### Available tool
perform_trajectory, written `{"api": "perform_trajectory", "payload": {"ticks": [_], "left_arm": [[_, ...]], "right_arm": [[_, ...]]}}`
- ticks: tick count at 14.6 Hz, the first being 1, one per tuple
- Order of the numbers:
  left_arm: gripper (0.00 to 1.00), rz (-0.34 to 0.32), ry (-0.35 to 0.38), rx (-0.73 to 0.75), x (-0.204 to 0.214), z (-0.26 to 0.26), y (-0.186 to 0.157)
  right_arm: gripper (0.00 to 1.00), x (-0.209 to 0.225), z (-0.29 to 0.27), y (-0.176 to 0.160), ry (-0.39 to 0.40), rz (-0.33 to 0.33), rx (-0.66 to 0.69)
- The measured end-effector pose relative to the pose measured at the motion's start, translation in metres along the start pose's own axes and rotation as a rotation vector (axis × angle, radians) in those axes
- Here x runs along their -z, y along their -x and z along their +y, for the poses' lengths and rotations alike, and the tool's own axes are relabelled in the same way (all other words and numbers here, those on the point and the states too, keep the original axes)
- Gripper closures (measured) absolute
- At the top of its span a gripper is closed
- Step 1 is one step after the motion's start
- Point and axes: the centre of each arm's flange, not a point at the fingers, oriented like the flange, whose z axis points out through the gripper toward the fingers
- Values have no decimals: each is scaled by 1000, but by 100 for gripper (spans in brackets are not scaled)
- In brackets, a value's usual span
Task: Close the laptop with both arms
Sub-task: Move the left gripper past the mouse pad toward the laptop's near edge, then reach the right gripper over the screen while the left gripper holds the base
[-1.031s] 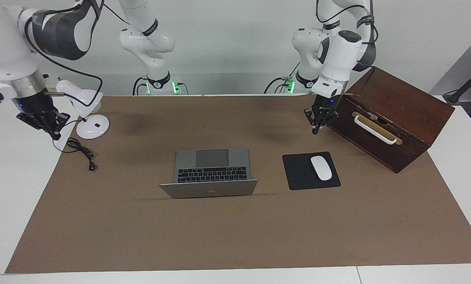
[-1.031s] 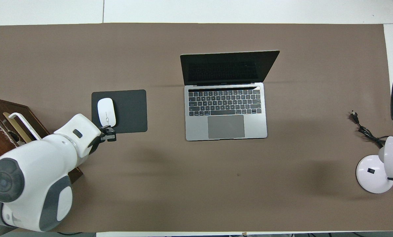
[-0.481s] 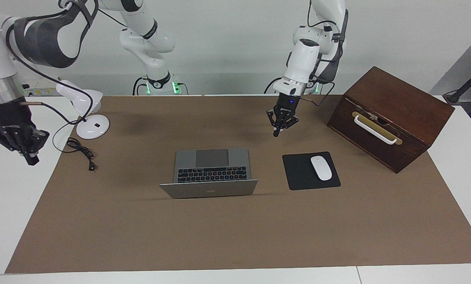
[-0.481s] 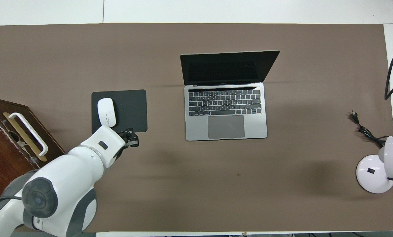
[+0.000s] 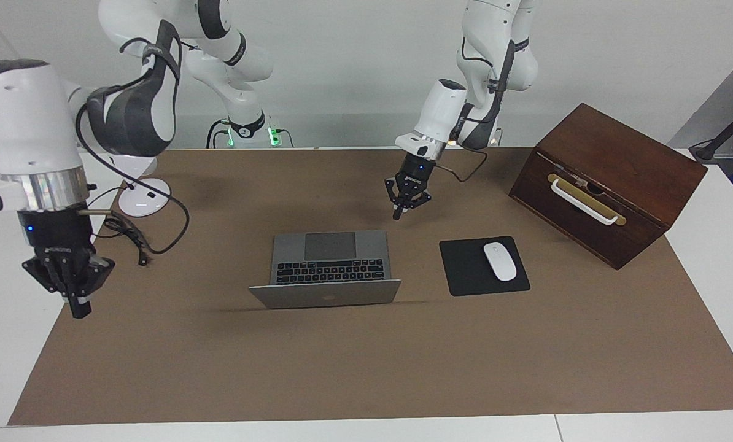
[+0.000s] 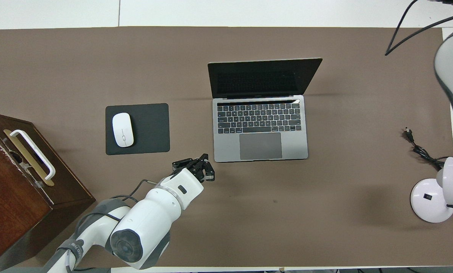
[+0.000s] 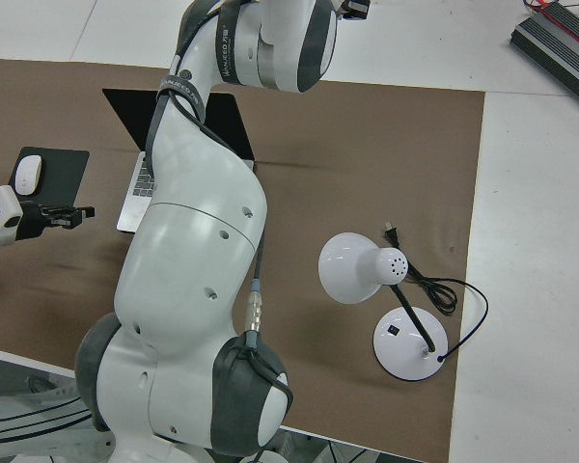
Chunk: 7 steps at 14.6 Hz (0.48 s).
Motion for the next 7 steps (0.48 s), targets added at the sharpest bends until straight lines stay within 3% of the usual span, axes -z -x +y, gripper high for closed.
{"api": "perform_trajectory", "payload": {"ticks": [3,7], "left_arm": [[99,13,29,-3,-21,17,9],[99,26,58,-6,-40,38,15]], "right_arm": [[99,-17,-25,2,-19,11,-14],[99,-18,-106,16,-84,-3,-6]]}}
